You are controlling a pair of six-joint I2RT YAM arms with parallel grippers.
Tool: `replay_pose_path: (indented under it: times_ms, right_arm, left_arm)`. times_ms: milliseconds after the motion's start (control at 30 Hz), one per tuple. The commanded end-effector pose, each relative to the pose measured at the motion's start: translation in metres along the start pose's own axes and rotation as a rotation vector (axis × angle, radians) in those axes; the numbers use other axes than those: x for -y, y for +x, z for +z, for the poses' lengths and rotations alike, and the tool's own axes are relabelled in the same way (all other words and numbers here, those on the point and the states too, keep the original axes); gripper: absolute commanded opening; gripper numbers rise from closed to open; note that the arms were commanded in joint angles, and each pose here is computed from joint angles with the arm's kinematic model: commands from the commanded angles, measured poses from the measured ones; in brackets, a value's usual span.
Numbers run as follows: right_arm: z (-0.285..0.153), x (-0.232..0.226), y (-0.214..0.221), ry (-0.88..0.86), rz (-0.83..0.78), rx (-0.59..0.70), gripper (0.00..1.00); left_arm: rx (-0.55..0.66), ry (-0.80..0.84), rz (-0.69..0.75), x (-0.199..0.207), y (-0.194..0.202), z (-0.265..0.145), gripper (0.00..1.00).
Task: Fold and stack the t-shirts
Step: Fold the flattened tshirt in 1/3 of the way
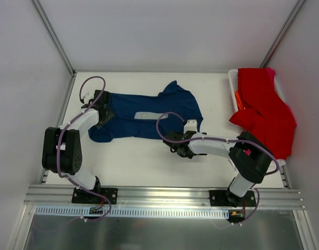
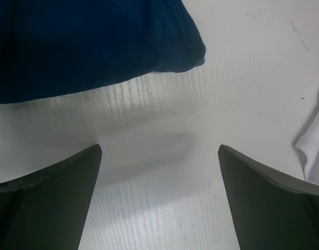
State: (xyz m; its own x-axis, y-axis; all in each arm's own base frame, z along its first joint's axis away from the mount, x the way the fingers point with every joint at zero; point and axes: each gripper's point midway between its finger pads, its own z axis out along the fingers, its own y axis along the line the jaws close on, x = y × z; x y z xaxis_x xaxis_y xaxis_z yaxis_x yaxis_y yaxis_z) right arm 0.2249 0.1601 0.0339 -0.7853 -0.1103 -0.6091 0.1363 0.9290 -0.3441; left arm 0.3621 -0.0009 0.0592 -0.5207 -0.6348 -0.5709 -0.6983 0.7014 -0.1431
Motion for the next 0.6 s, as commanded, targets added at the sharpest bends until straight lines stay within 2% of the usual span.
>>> replay_pose_path:
  times_ms: [0, 333, 567]
  right_arm:
    - [-0.006, -0.008, -0.007, -0.007, 0.019, 0.017, 0.99]
    - [-0.009, -0.003, -0.006, 0.005, 0.022, 0.030, 0.99]
    - [-0.008, -0.001, -0.002, 0.008, 0.029, 0.023, 0.99]
  left_arm:
    - [-0.025, 0.150, 0.034, 0.025, 0.001, -0.016, 0.56]
    - [-0.049, 0.156, 0.033, 0.020, 0.028, -0.022, 0.55]
    - [-0.014, 0.165, 0.049, 0.012, 0.035, -0.036, 0.54]
